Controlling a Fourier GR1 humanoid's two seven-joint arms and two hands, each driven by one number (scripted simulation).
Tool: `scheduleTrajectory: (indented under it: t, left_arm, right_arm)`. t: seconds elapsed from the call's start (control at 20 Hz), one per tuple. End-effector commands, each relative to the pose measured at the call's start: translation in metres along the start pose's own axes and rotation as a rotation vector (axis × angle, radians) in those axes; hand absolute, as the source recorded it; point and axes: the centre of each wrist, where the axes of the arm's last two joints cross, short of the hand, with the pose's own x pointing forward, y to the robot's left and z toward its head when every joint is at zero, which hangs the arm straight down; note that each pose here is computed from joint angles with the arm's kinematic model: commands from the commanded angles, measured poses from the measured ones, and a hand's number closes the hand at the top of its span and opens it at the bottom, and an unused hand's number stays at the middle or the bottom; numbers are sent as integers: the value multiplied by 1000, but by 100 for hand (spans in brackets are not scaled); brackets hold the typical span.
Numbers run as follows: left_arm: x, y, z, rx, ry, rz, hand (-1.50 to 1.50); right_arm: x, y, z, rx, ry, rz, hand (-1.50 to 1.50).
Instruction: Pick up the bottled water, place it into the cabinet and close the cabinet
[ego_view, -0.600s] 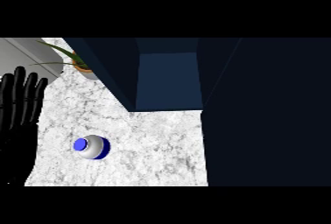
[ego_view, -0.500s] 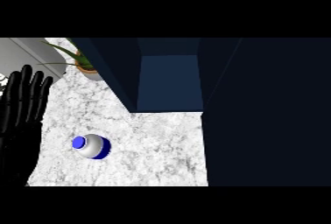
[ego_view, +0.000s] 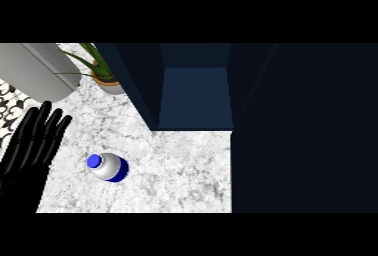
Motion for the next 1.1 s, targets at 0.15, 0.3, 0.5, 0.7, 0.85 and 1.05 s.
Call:
scheduleTrajectory:
  t: [0.15,0.3,0.5,0.7,0.85,1.05]
  left_arm:
    - [26,-17,31,-22,57,27,-150]
    - [18,-7,42,31,109,24,-150]
    - [31,-23,52,28,108,-8,-150]
    - [6,-5,71,51,132,-21,-150]
    - [-7,-7,55,93,124,-44,-150]
    - [-35,-1,60,120,153,-65,-150]
  right_arm:
    - [25,14,38,25,79,-43,-150]
    - [37,-1,41,34,77,-39,-150]
    - [54,15,58,22,70,-41,-150]
    - [44,11,72,32,87,-41,-150]
    - [52,14,69,40,62,-43,-150]
    - [42,12,72,22,85,-45,-150]
